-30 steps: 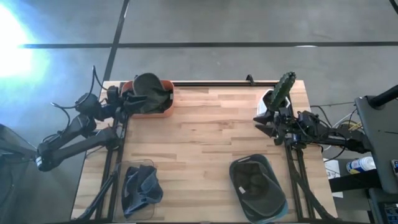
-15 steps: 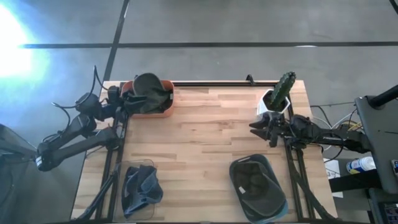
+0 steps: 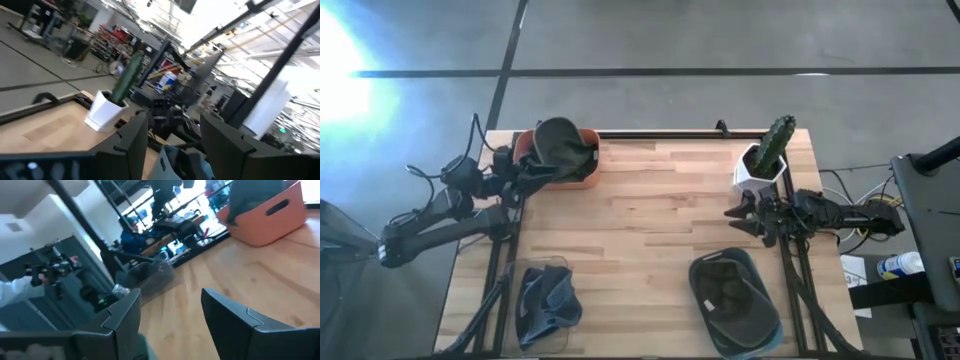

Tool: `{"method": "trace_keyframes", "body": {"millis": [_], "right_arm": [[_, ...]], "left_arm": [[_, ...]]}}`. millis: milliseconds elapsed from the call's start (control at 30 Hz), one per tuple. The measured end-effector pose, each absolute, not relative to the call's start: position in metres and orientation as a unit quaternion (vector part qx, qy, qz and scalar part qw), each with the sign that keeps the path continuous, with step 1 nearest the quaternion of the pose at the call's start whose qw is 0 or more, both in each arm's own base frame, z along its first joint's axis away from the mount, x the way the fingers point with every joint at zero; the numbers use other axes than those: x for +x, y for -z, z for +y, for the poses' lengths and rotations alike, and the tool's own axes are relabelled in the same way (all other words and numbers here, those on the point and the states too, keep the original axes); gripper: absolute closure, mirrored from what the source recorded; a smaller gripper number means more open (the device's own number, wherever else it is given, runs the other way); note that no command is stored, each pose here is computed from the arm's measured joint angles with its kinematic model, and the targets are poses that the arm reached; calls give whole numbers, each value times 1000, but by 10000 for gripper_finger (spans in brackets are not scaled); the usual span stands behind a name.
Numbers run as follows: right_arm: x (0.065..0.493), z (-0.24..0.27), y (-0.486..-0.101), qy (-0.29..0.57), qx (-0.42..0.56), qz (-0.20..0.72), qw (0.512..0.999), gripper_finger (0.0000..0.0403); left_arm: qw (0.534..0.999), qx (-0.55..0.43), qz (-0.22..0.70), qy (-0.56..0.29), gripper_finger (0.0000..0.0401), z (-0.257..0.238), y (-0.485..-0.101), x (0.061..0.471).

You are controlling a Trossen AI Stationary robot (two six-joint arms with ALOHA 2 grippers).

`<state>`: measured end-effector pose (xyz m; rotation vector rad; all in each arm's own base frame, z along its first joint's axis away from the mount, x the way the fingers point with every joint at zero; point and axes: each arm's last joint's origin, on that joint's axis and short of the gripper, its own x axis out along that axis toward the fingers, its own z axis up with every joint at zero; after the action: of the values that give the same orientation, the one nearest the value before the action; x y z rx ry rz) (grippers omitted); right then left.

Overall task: Pick & Place hat
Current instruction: Return to Home Position

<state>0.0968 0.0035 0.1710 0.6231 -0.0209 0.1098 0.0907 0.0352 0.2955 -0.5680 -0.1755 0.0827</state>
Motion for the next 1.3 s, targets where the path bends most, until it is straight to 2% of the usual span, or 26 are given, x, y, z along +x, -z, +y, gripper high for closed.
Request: {"method": "trace_keyframes", "body": {"millis": [233,433,633,833,967,1300], "right_arm": [[96,11,-169,-87,307,10,948,199],[96,12,-169,-94,306,12,947,199],[96,12,-169,-94,306,12,947,199],[96,12,-169,-94,306,12,947,199],[96,12,-169,-94,306,12,947,199],[97,12,-168,-92,306,17,947,199]], "left_arm": [[955,-286,-67,37,227,18,-281,91],[951,-298,-16,80,227,9,-244,98],[946,-315,50,63,227,8,-195,102],[927,-339,156,28,227,7,-164,96],[919,-346,190,15,227,7,-160,91],[926,-341,162,23,227,6,-164,89]]}}
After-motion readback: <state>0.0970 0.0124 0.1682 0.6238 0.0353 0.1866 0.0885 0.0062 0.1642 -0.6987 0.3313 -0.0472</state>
